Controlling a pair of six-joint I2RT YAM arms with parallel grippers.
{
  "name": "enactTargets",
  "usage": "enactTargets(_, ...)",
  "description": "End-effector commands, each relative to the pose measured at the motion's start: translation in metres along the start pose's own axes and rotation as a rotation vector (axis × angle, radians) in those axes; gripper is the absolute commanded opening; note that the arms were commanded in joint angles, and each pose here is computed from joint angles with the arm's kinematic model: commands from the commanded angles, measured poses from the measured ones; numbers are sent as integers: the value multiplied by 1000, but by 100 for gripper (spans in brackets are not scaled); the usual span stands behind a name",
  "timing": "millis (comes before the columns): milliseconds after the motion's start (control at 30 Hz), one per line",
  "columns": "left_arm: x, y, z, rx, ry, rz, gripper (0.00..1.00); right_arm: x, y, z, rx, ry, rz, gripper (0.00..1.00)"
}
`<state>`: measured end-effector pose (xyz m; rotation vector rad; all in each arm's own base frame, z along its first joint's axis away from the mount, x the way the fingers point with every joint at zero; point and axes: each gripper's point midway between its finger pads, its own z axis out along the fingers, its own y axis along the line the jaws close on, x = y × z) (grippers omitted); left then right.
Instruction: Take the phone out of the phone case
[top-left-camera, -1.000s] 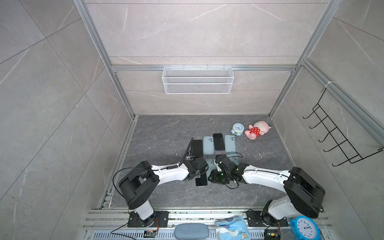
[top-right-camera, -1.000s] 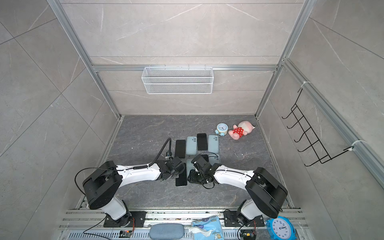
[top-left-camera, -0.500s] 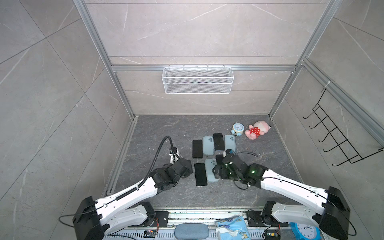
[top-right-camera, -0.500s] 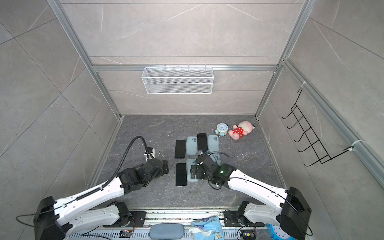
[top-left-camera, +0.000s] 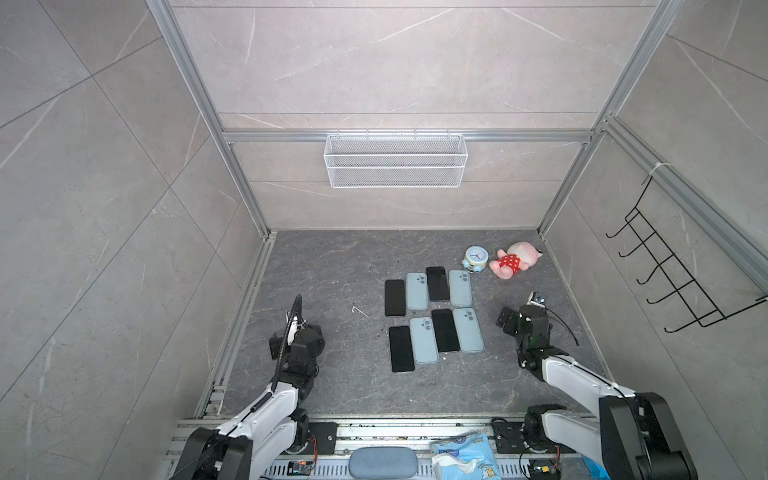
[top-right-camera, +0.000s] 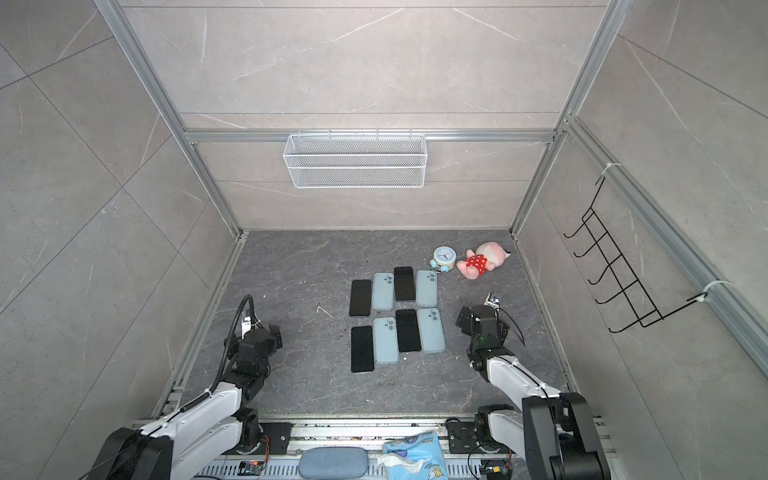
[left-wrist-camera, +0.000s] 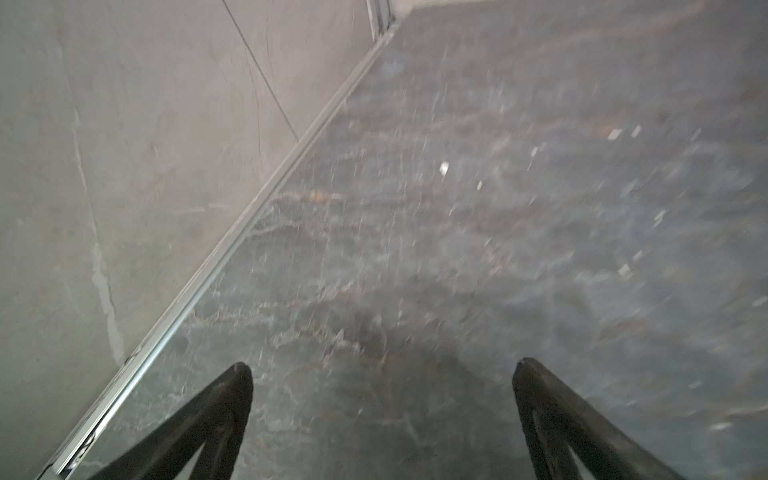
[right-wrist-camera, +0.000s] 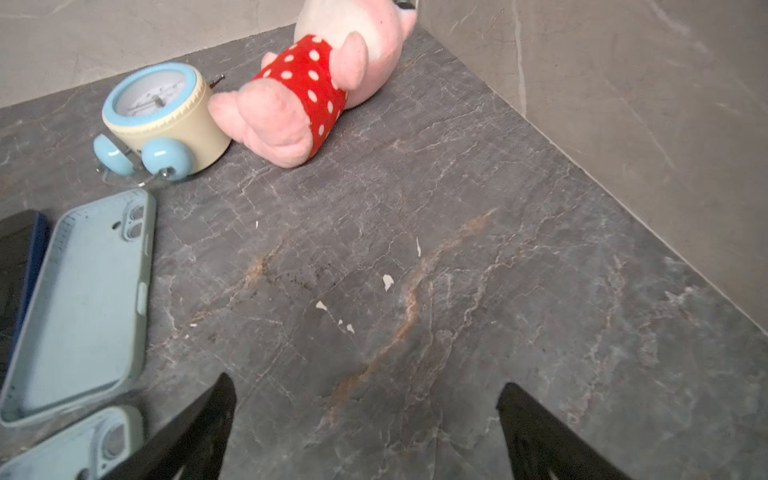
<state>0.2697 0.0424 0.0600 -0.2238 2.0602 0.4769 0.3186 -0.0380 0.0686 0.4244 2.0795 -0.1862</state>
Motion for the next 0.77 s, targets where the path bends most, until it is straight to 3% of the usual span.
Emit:
enactTargets(0, -92, -16, 8, 113, -303, -114, 100, -66, 27, -4, -100, -266, -40, 100)
enactTargets(67, -98, -29, 27, 153, -321, -91, 100, -65, 26, -5, -91, -368, -44, 100)
enactTargets(100, -90, -36, 47, 164, -271, -79, 100, -64, 32, -3, -124, -409, -54, 100)
enactTargets(133, -89, -47, 57, 207, -259, -43, 99, -51, 42, 5, -163, -359, -109, 100)
enactTargets(200, -77, -41, 66, 226, -150, -88, 100, -50, 50, 31, -130, -233, -129, 100)
enactTargets(267, -85, -30, 76, 205, -159, -142, 100, -53, 43, 30, -146, -241, -96, 100)
enactTargets(733, -80, -28, 74, 208, -135, -147, 100, -52, 45, 27, -103, -251, -118, 100)
